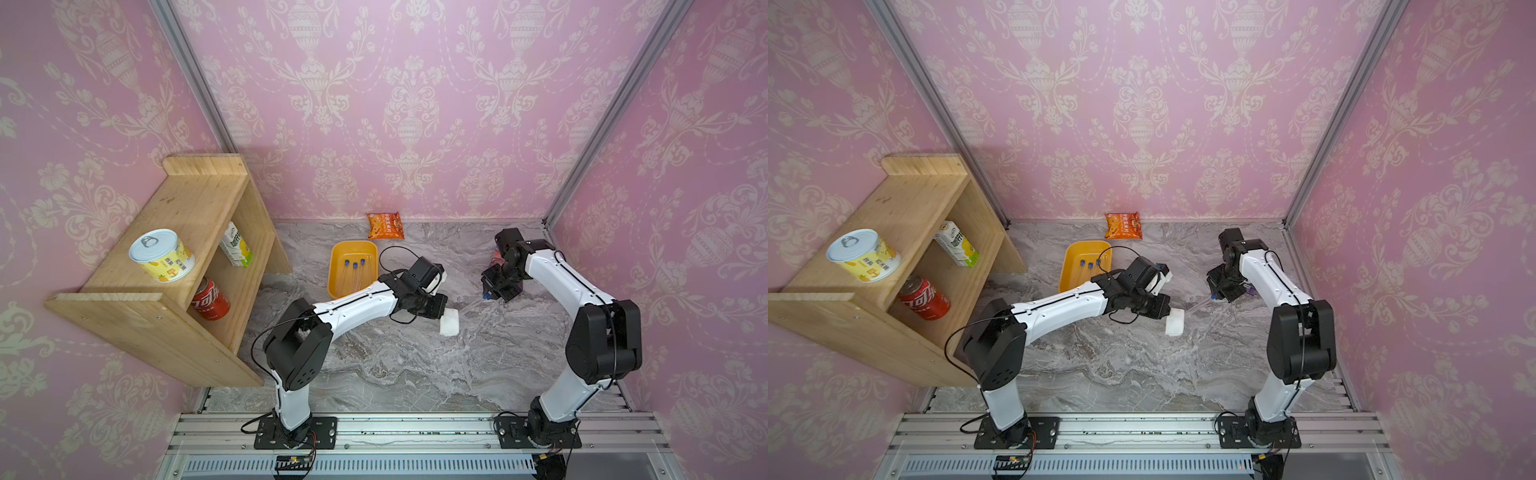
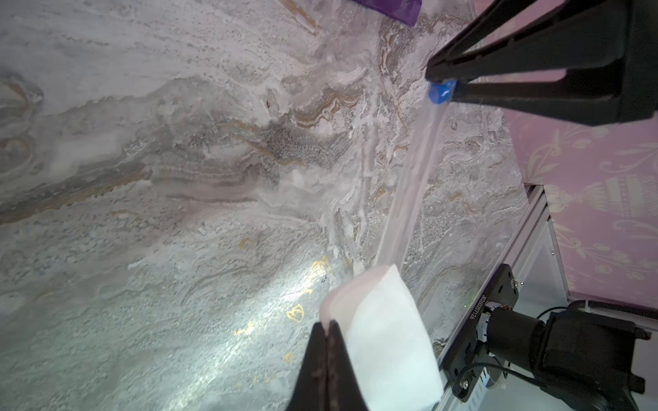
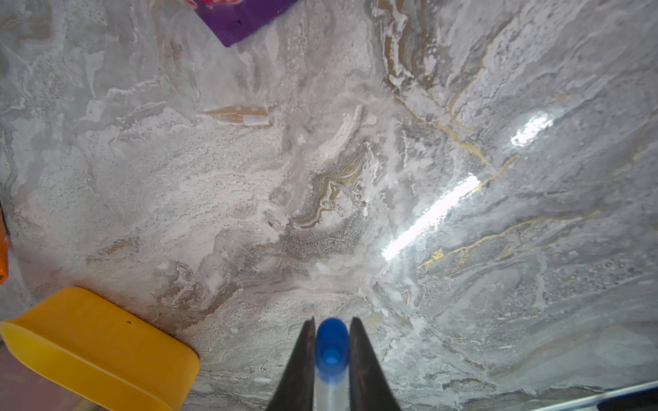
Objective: Wipe the exteriors of test tubes
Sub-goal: Wipe the dirt from the test tube.
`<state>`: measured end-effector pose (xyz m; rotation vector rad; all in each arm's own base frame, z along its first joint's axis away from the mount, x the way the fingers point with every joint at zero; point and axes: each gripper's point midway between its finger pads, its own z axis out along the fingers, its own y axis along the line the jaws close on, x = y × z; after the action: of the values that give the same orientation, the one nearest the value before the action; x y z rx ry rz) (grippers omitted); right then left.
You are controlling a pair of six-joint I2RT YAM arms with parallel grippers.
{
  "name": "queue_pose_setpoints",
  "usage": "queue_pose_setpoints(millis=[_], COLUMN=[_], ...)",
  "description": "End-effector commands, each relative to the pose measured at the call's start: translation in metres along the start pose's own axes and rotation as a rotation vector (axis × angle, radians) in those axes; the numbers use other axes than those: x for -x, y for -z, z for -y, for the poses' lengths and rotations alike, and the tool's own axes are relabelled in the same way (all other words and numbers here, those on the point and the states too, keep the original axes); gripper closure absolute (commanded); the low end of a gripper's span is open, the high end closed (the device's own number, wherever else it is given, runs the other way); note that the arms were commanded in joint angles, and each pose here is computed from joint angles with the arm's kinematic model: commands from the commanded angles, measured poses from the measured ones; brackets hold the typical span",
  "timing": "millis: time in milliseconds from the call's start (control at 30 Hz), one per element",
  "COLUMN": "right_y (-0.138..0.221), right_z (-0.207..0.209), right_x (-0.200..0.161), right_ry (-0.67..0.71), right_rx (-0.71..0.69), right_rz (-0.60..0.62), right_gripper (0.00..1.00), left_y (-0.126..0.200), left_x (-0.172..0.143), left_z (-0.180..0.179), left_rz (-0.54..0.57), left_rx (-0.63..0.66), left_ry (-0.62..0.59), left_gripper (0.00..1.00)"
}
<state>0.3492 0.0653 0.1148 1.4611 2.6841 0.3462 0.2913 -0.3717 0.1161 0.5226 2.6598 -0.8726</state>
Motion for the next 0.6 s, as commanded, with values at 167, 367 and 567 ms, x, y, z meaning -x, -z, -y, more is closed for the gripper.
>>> queue_pose_setpoints(millis=[167,367,567], right_y=[0.016,0.013,0.013], right_z=[-0.004,0.006,0.008], right_x=[-0.002,-0.013,-0.019], right_ry=[0.013,0.018,0.023], right_rx=[0.035,0.047,0.054], right_rz=[-0.005,-0.035,-0.041], right_gripper=[0.90,0.90,0.90], left_y=[0.012,-0.003,-0.020], left_x=[0.018,0.057,0.086], left_z=[-0.059,-0.033,0.009], left_rz=[0.052,0.080,0.098], left_rx=[0.089,-0.002,-0.113], left_ry=[0.056,0.050,0.041], left_gripper=[1.00,1.00,1.00])
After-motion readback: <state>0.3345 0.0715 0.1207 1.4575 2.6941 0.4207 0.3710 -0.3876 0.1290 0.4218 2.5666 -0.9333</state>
